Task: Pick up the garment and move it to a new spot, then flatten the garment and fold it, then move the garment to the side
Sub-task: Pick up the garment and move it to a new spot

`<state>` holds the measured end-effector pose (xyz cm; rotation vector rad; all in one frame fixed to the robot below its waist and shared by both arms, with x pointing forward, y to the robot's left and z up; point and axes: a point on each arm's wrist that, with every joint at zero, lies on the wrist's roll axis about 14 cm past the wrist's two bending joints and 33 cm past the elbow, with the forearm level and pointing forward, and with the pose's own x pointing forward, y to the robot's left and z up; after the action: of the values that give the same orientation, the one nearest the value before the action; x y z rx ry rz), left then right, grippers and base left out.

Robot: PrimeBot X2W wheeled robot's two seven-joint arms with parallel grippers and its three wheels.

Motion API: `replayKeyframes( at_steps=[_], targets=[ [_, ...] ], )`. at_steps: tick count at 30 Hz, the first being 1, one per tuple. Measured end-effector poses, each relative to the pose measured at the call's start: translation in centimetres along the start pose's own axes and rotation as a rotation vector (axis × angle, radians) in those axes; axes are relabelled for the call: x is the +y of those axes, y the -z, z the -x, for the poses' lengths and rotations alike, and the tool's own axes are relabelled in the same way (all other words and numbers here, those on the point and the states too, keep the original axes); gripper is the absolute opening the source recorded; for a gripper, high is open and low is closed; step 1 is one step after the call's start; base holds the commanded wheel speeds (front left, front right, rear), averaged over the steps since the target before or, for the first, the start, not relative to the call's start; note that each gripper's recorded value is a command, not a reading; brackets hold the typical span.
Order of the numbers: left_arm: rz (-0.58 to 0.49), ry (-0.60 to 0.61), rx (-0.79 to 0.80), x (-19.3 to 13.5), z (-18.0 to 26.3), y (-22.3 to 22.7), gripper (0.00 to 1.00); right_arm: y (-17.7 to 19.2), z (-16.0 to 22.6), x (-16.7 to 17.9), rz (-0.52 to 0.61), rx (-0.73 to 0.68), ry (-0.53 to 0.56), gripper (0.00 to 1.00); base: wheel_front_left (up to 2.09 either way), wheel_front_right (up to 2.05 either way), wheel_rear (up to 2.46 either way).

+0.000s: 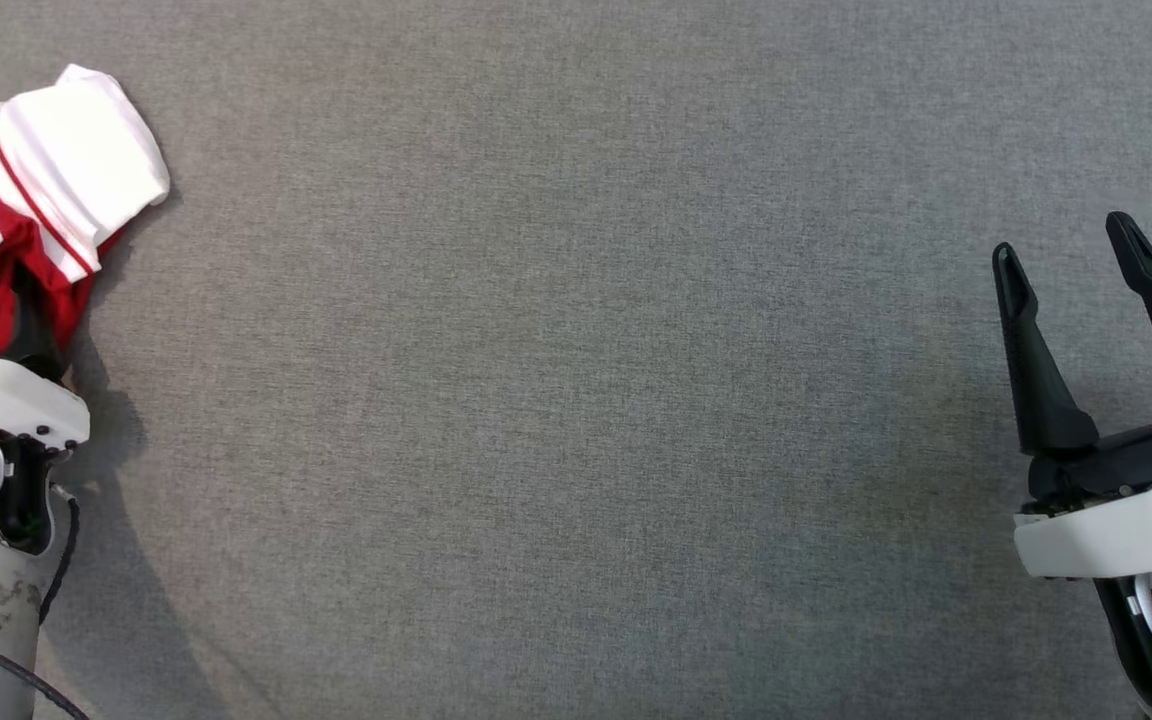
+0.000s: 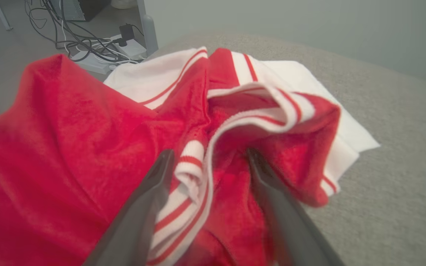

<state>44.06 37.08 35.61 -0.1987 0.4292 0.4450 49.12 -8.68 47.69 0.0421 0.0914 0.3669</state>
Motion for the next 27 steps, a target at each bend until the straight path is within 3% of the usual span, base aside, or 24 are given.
replayKeyframes(
  at_steps=[1, 7, 12, 19, 27],
  targets=[
    [-0.002, 0.001, 0.000, 0.0, -0.3, 0.0, 0.00, 0.1, 0.0, -0.2, 0.002, 0.003, 0.005, 1.00, 0.00, 0.00, 0.00],
    [-0.018, 0.009, -0.066, 0.1, -0.7, -2.3, 0.00, -0.3, 0.3, -0.7, 0.005, -0.008, 0.028, 1.00, 0.00, 0.00, 0.00],
    [-0.058, 0.033, -0.246, -0.4, 0.2, -8.2, 0.00, -1.4, 1.1, -1.1, 0.006, -0.035, 0.055, 1.00, 0.00, 0.00, 0.00],
    [-0.050, 0.100, -0.442, -2.6, 5.5, -12.1, 0.00, -3.7, 3.4, -1.5, 0.003, -0.090, 0.097, 1.00, 0.00, 0.00, 0.00],
    [-0.065, 0.150, -0.550, -3.9, 12.7, -13.7, 0.00, -5.7, 6.4, -0.9, 0.004, -0.138, 0.114, 1.00, 0.00, 0.00, 0.00]
  ],
)
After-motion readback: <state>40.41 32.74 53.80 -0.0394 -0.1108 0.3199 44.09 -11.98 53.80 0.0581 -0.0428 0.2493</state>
